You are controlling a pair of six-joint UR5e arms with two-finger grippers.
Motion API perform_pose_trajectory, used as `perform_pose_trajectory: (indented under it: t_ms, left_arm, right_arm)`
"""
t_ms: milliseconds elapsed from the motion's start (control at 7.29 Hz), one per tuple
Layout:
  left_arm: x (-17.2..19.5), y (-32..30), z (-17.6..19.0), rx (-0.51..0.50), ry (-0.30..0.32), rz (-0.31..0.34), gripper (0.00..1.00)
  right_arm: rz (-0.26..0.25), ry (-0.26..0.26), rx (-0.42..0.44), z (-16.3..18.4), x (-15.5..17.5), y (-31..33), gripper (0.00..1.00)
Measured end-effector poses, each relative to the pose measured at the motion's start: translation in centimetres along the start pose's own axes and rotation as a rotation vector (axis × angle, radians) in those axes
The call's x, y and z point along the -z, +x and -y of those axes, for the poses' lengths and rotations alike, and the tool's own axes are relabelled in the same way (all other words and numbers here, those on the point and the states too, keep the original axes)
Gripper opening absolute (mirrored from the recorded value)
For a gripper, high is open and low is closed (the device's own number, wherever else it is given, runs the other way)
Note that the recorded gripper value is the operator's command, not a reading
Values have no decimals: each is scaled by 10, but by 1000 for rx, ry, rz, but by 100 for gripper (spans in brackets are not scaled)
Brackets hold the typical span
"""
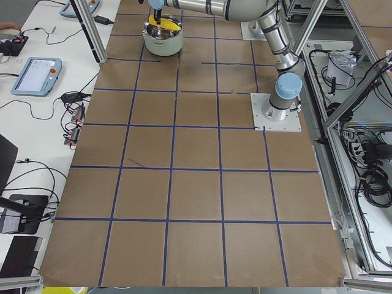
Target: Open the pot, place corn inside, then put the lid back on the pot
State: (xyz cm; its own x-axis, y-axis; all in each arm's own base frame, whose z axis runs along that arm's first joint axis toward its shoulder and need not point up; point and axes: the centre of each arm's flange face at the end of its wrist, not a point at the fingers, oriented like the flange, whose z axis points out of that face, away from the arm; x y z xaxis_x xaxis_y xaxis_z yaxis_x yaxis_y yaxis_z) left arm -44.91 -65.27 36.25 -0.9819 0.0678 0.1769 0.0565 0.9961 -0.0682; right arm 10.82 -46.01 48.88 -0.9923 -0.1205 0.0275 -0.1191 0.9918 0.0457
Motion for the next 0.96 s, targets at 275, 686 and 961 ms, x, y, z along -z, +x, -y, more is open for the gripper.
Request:
perform_pose_trajectory:
  t_ms: [275,686,961]
  left_arm:
    - [-16,4,6,-7,8,7,57]
    - [-15,2,14,-14,52,38,100]
    - [-2,-5,16,-12,63,40,100]
  right_arm:
    - [3,-1,-11,0,-1,5,27]
    - [12,-4,-13,0,-4,6,27]
    - [17,-10,-12,0,-8,5,27]
